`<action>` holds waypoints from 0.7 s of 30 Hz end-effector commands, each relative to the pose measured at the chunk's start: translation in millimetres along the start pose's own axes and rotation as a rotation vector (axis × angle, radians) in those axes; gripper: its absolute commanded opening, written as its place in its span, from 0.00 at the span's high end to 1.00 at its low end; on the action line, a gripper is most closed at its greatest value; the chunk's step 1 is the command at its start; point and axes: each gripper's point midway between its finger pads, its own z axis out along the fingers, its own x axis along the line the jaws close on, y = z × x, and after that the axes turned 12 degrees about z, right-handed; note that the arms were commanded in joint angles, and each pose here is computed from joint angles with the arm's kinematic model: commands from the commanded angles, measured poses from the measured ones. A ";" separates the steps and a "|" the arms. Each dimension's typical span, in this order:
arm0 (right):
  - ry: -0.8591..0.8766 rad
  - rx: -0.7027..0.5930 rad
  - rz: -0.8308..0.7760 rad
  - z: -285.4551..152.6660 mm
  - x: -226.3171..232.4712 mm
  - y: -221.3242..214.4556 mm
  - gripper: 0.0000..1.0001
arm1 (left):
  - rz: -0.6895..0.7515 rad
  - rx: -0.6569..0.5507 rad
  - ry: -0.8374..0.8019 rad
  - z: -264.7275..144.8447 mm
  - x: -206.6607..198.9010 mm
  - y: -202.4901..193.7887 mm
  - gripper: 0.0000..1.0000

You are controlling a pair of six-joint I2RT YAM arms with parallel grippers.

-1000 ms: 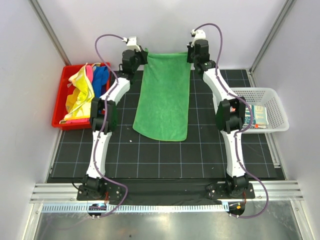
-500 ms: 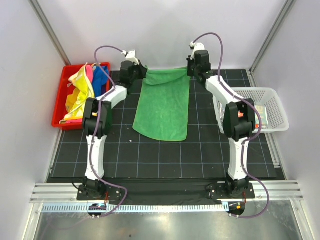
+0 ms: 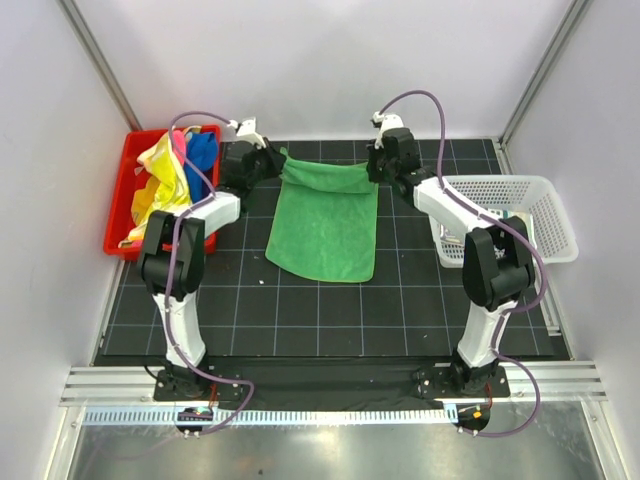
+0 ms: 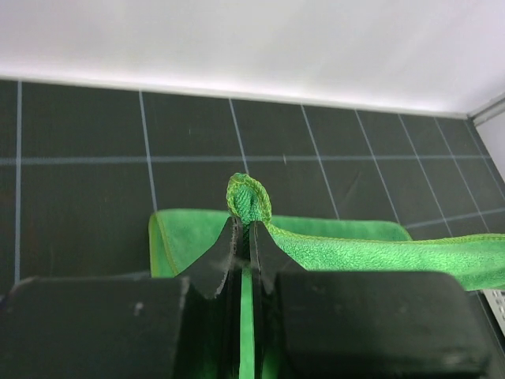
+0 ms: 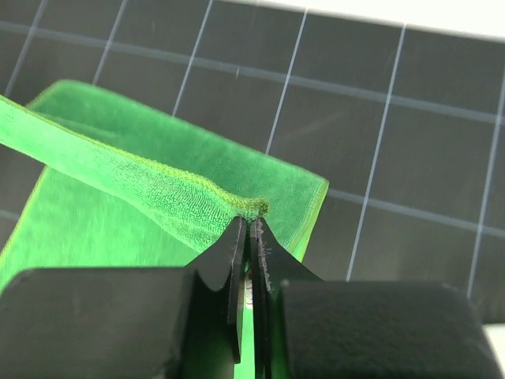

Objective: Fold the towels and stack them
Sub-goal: Fold the towel

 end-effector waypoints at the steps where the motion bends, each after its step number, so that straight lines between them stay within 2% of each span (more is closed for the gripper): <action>1: 0.026 -0.091 0.023 -27.7 12.7 27.9 0.99 | -0.007 -0.110 -0.022 -20.3 -8.3 39.0 1.00; 5: 0.034 -0.086 0.024 -41.2 17.0 19.2 0.99 | -0.014 -0.123 -0.028 -38.5 -12.0 45.2 1.00; 21: 0.049 -0.040 0.050 -75.1 18.8 -28.0 0.99 | -0.042 -0.059 -0.047 -86.4 -21.8 10.3 1.00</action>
